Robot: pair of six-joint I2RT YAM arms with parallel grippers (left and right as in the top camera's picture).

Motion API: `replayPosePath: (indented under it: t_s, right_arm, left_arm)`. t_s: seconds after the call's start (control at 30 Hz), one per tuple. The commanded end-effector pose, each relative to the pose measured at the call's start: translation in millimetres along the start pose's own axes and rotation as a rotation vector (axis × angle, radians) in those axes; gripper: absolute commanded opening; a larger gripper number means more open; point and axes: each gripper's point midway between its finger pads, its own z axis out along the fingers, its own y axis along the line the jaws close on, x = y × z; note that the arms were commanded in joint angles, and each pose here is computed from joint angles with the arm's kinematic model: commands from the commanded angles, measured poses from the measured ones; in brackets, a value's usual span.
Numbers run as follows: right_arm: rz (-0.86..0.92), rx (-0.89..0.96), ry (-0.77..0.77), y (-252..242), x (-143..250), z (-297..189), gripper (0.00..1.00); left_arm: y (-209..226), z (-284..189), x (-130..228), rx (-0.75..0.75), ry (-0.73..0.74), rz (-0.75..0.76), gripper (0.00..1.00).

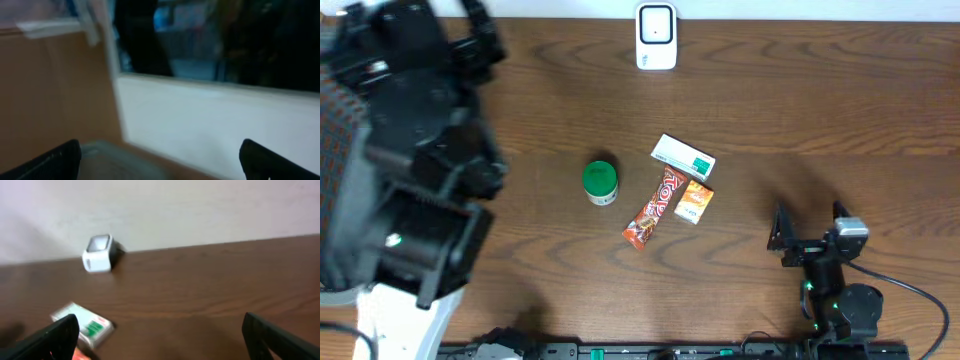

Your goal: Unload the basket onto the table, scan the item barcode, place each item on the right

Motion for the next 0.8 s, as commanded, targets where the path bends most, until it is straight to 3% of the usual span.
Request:
replayPosePath:
  t_s: [0.0, 0.17, 0.43, 0.77]
  right_arm:
    - [0.266, -0.138, -0.033, 24.1, -14.0, -2.1, 0.99]
    - [0.252, -0.306, 0.021, 56.4, -22.3, -11.4, 0.99]
    - [0.063, -0.221, 0.186, 58.3, -60.2, -10.6, 0.99]
    - [-0.013, -0.255, 0.767, 77.8, -49.2, 45.0, 0.99]
  left_arm:
    - [16.3, 9.6, 8.8, 0.062, 0.019, 0.103, 0.98]
    - [39.6, 3.4, 22.1, 0.101, 0.046, 0.05, 0.98]
    - [75.5, -29.3, 33.2, 0.054, -0.043, -0.098, 0.98]
    - [86.8, -51.4, 27.4, 0.047, -0.102, -0.156, 0.98]
